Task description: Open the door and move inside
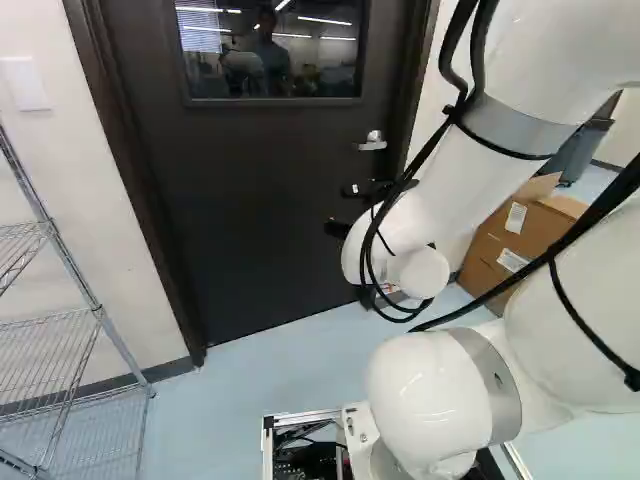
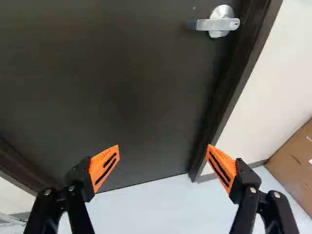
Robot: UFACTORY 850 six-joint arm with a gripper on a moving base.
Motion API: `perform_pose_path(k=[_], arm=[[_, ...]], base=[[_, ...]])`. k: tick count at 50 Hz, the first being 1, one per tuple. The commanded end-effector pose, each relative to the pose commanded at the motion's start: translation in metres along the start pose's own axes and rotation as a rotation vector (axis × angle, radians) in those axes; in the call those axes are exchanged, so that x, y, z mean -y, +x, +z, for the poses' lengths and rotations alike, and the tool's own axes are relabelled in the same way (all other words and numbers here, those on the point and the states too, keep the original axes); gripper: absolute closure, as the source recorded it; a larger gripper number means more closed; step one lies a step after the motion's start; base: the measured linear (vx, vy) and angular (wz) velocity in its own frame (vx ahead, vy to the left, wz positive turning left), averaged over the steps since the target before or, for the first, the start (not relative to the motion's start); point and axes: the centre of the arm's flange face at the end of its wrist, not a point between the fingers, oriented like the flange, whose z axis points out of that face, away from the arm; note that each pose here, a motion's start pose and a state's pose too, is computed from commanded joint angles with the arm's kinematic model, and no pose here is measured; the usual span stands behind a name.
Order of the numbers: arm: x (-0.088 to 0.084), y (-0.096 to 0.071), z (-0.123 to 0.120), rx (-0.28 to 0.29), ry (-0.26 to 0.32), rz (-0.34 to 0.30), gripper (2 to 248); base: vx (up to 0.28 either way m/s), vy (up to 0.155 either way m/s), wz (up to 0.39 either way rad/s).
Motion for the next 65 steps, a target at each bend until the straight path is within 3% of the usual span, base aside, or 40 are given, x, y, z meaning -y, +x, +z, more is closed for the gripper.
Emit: perform_pose_path(k=[29, 65], arm=[[0.000, 0.000, 0.000, 0.000, 0.000, 0.000, 3], [0.000, 0.006, 0.011, 0.005, -0.001, 0.000, 3]], base=[[0.149, -0.063, 0.033], [0.002, -0.002, -0.005]])
